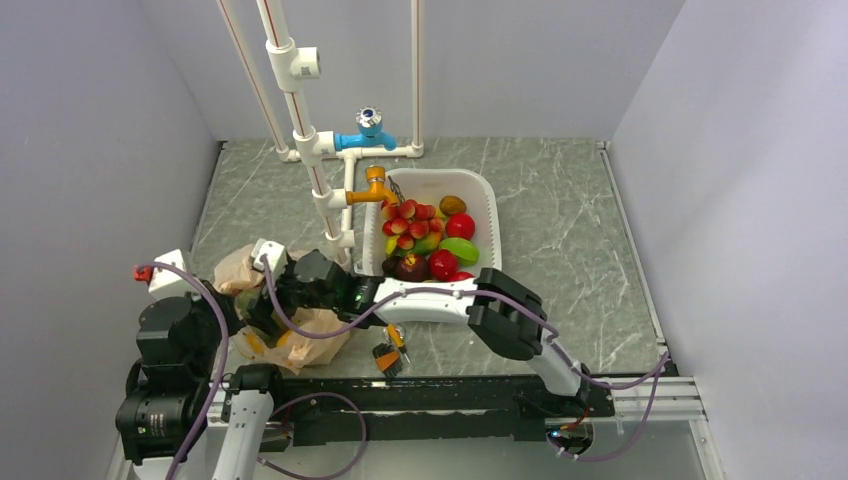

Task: Take the fake fruits out of the plastic bag
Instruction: Adjust the plastic bag at the center of the board.

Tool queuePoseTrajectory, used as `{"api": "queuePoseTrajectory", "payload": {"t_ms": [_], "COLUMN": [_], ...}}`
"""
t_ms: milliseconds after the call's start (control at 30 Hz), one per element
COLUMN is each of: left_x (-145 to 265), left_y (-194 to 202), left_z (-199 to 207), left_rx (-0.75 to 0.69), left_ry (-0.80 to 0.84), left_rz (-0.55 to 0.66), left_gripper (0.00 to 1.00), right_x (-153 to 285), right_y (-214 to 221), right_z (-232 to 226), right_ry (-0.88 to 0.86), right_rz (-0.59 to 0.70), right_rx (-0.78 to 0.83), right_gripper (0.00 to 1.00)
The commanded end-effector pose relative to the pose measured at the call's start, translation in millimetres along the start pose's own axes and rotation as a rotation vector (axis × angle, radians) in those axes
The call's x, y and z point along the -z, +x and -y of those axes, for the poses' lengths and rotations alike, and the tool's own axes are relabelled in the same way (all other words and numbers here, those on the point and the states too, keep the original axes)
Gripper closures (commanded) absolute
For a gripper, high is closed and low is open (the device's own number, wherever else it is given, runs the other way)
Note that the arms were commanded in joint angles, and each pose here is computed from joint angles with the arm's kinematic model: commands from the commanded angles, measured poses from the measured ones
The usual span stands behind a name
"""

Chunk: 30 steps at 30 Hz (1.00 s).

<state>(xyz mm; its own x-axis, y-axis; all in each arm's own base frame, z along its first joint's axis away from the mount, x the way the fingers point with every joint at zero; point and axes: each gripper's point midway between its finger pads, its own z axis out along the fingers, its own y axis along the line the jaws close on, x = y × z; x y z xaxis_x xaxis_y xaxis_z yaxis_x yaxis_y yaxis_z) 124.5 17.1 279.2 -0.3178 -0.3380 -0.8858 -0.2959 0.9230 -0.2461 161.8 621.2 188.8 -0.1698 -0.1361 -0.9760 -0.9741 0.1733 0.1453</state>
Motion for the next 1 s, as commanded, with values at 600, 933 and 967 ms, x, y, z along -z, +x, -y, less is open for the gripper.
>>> {"api": "queuePoseTrajectory", "payload": {"t_ms": [600, 933, 967], "left_x": [-26, -22, -23], "left_y": [12, 27, 31], "left_z": [-22, -49, -48], "left_rx": [0.001, 0.008, 0.018], "left_ry": [-0.176, -0.317, -0.316], "left_rz": [-0.116, -0.142, -0.154], "left_gripper": [1.00, 1.00, 1.00], "right_x": [0, 83, 84], "right_y": [81, 70, 63], "right_z": [34, 42, 36], "right_ry": [0.191, 0.273, 0.252], "right_rz": [-0.163, -0.192, -0.177], "right_rx": [0.179, 0.141, 0.133], "right_gripper": [0.10, 0.23, 0.23]}}
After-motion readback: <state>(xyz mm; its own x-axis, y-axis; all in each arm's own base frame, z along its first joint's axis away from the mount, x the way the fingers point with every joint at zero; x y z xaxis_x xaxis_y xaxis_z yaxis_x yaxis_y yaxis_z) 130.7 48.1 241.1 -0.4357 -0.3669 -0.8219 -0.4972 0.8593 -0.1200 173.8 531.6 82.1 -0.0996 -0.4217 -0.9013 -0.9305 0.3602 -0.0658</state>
